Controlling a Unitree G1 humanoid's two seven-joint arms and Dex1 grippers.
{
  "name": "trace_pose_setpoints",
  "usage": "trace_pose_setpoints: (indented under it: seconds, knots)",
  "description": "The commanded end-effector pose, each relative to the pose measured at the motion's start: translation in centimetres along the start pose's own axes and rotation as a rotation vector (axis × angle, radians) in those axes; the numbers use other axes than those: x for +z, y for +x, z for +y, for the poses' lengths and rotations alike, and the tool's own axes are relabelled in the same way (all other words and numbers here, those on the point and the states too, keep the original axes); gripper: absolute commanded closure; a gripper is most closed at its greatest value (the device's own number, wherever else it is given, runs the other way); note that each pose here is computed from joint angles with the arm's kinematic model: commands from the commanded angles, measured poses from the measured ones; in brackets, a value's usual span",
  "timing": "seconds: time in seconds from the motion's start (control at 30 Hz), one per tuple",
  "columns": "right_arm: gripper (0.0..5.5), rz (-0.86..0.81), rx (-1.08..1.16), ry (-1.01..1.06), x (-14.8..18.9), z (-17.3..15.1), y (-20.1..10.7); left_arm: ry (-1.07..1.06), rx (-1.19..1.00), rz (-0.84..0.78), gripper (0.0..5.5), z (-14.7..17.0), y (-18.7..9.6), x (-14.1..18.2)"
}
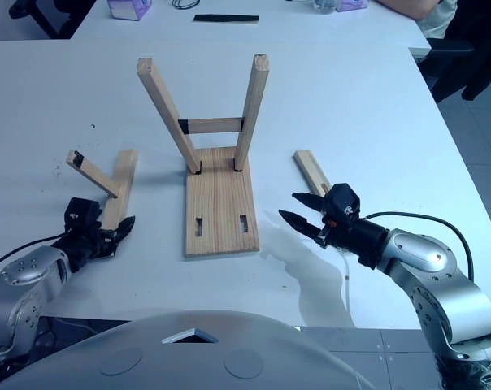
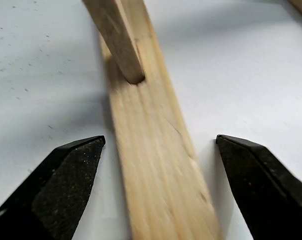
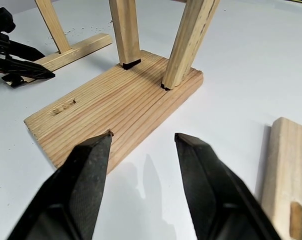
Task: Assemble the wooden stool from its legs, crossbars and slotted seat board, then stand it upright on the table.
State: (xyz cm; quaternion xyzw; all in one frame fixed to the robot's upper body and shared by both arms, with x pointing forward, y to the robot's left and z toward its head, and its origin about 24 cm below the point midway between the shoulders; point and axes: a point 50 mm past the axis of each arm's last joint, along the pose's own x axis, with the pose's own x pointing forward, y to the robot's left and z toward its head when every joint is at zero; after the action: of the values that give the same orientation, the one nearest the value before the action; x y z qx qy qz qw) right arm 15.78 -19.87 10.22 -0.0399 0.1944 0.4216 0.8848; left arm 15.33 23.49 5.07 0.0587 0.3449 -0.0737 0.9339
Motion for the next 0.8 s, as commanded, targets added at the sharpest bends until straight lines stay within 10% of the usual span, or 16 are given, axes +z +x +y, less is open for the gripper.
trace_pose_setpoints:
  seconds: [0.03,0.47,0.8]
  knots:
    - [3.17,0.025,0.01,-0.012,0.1,-0.2,0.0,-0.074,0.012,0.176,1.81,0.4,0.8,-3.1]
    - [3.17,0.016,0.003,-0.032,0.5,-0.6,0.2,-0.106,0.098,0.002,3.47,3.0,2.3,0.3]
    - [3.17,-0.255,0.062,0.009,5.6,-1.1,-0.3,-0.137,-0.346,-0.85,3.47,3.1,-2.1,17.8]
